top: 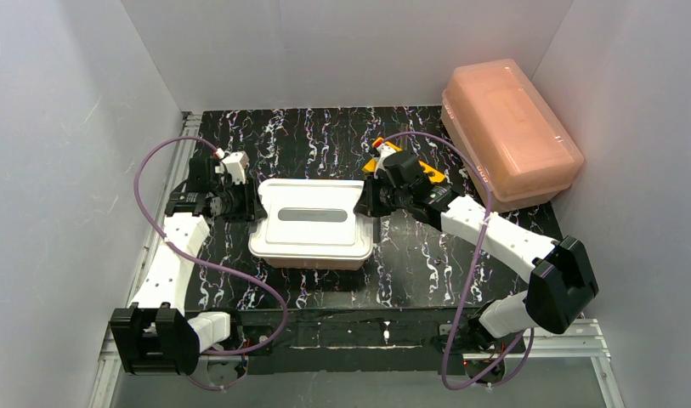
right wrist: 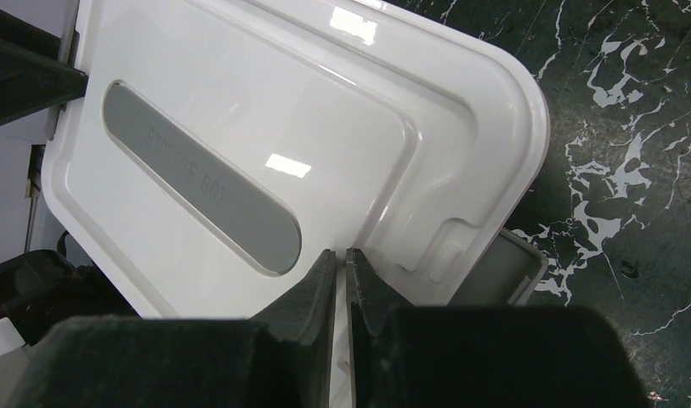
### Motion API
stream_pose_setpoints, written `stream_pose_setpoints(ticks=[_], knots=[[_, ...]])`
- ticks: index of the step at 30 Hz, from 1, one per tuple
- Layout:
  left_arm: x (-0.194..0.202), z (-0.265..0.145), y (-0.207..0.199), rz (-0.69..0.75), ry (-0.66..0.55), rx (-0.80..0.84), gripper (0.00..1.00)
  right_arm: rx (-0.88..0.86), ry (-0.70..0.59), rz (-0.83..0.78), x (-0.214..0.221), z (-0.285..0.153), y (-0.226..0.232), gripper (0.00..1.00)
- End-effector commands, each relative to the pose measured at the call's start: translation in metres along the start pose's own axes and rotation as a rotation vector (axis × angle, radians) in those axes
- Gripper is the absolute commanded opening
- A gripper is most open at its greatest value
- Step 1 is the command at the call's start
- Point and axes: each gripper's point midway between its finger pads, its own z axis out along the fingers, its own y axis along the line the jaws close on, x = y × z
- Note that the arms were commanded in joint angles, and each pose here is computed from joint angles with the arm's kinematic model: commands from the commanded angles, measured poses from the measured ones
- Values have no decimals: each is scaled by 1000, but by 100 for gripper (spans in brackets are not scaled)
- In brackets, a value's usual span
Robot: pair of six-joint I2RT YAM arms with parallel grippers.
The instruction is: Organize the chemistry lab equipment
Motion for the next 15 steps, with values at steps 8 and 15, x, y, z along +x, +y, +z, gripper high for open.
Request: stream_pose_setpoints(ticks=[8, 15], knots=[[21, -1, 3, 31, 71, -32, 11, -14, 16, -30, 1, -1, 5, 16], [-26, -40, -14, 76, -56, -26, 79, 46, -44, -108, -30, -22, 9, 22]])
